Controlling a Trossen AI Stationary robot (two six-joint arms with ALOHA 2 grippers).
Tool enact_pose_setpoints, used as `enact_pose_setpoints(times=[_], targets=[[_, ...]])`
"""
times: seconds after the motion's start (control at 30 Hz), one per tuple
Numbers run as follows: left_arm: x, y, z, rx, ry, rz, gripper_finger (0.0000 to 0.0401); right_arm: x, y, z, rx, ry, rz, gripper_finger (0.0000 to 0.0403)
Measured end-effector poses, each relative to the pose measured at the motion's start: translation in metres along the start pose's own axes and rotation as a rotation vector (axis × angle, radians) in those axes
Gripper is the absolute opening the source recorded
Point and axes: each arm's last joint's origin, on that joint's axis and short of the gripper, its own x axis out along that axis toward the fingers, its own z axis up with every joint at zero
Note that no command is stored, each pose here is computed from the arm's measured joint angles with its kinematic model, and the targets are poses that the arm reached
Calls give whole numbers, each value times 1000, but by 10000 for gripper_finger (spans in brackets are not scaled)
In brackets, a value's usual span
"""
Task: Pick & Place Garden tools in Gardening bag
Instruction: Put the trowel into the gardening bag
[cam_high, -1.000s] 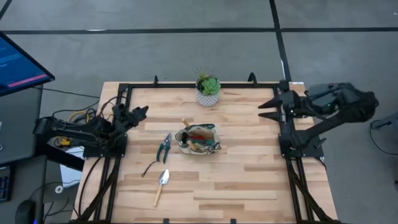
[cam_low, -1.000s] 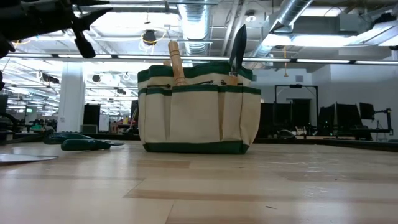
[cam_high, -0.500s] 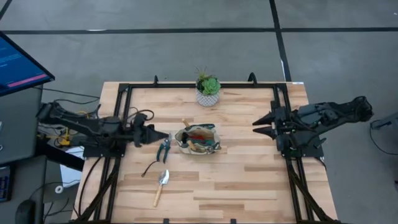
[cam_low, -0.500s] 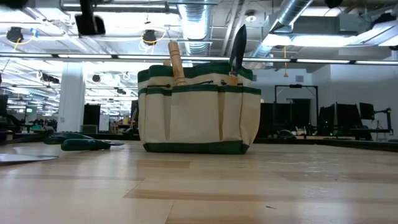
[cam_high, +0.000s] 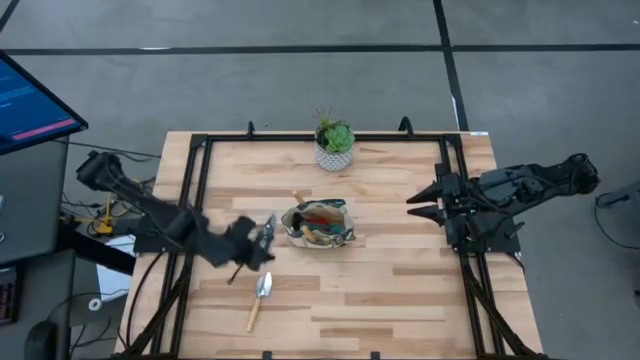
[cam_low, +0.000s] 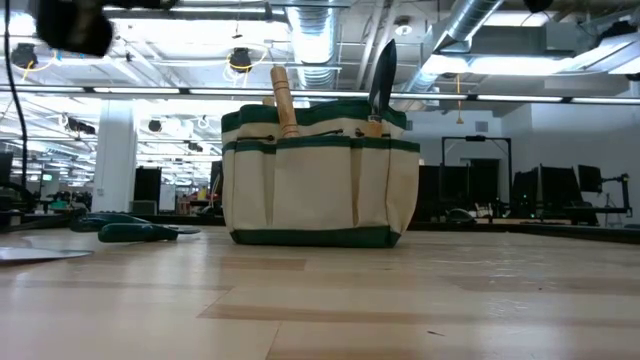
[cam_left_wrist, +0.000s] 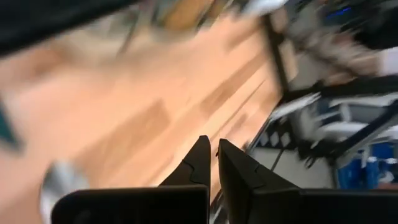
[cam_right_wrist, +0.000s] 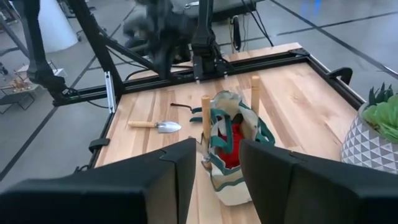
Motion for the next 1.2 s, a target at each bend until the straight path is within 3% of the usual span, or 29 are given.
enact_pose_setpoints(times=[0.23,0.5,0.67,0.9,1.2], targets=[[21,15,-58,-135,254,180,1,0,0,0,18,2,-1,116],[20,28,-105,-291,302,362,1,0,0,0,43,2,-1,116],[27,22,-114,-292,316,494,1,3,1,-1,38,14,-8,116],[44,19,-117,-300,288,519,8,14,4,-3,23,55,-22,116],[46,20,-117,-264,282,512,61,27,7,-8,4,122,-43,116]])
